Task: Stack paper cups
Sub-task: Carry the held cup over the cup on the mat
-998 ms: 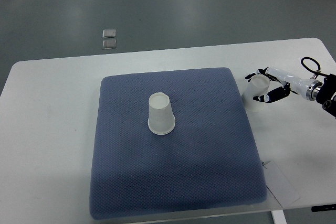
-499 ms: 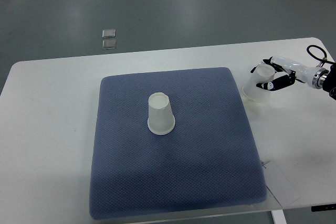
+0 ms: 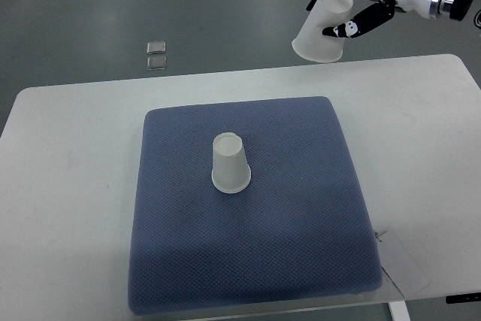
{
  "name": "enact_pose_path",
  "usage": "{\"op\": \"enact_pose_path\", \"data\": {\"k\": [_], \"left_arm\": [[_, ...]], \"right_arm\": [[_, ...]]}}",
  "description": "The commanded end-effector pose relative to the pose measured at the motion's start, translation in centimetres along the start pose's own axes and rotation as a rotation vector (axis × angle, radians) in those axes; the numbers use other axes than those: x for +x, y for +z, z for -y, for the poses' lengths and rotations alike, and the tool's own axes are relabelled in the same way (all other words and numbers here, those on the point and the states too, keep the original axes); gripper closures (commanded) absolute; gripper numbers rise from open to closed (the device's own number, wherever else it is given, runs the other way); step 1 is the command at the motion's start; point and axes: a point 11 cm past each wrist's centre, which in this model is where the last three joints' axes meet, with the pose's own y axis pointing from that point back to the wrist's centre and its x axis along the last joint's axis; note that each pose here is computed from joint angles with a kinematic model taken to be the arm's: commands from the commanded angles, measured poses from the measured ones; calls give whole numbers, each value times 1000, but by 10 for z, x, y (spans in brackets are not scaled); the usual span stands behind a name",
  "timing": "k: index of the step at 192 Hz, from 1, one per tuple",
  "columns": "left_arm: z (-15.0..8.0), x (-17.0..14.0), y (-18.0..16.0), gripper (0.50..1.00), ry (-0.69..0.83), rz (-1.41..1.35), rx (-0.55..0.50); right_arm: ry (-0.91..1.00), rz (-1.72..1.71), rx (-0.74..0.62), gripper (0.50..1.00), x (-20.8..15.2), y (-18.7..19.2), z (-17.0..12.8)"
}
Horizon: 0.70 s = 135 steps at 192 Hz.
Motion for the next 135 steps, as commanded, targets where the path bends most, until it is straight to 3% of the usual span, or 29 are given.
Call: {"op": "enact_pose_path", "data": {"k": [1, 48, 79, 135], "left_arm": [[0, 0, 0, 500, 0, 0, 0], [0, 0, 0, 500, 0, 0, 0], [0, 0, 0, 500, 0, 0, 0], [0, 0, 0, 500, 0, 0, 0]], "right_arm": [[-52, -44, 64, 1000, 2, -40, 14], [-228, -76, 205, 1000, -50, -111, 68], [-260, -77, 197, 1000, -64, -117, 79], [-358, -96, 123, 1000, -107, -91, 87]]}}
